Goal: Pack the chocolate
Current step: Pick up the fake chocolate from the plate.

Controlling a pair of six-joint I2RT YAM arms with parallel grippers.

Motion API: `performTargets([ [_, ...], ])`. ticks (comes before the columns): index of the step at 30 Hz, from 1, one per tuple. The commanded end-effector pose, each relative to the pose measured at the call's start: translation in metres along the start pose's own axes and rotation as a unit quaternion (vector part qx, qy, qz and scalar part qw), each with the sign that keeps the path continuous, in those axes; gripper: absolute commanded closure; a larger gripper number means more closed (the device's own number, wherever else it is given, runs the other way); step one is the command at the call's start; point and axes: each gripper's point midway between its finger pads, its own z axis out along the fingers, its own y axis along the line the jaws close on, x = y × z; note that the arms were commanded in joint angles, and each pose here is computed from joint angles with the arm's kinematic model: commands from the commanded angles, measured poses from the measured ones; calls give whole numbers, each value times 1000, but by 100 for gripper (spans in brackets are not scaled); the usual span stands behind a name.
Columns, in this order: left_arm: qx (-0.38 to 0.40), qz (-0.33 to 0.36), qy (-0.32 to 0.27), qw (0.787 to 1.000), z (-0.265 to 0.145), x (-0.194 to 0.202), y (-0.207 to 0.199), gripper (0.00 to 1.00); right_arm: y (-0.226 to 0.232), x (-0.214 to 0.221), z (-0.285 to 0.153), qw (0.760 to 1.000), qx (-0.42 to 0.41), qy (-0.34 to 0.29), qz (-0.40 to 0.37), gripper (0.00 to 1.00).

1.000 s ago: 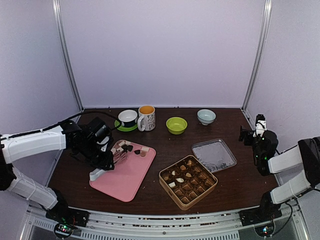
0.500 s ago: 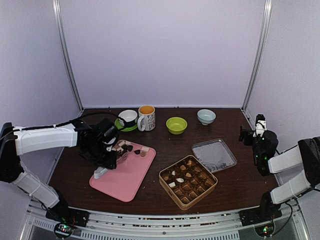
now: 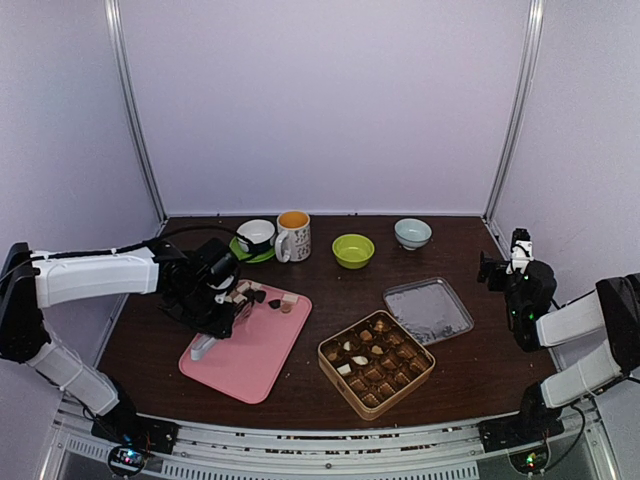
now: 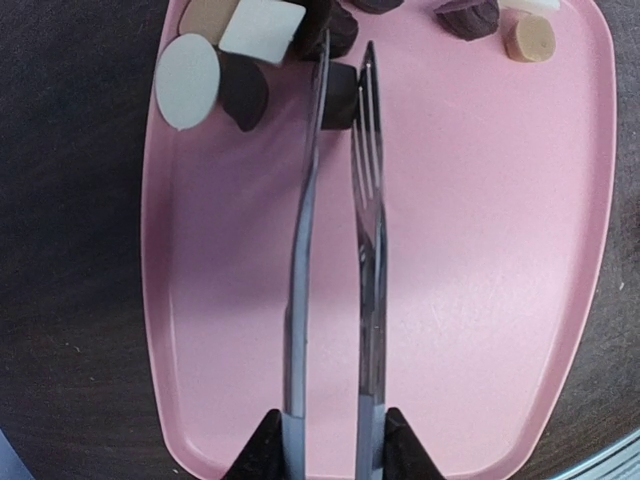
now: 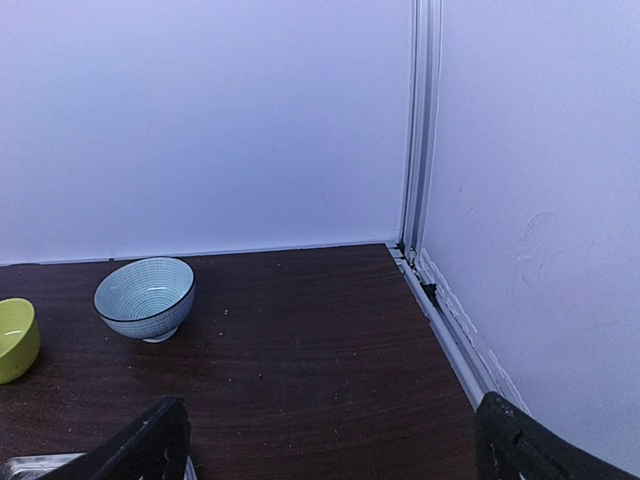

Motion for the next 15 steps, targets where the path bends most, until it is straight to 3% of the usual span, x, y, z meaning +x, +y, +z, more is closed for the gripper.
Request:
performTargets([
  [1, 36, 1, -27, 999, -23, -13, -10, 75, 1, -9, 3, 1000, -2, -13, -1, 0],
  [15, 155, 36, -81, 984, -72, -3, -49, 75, 1, -9, 3, 1000, -2, -13, -1, 0],
])
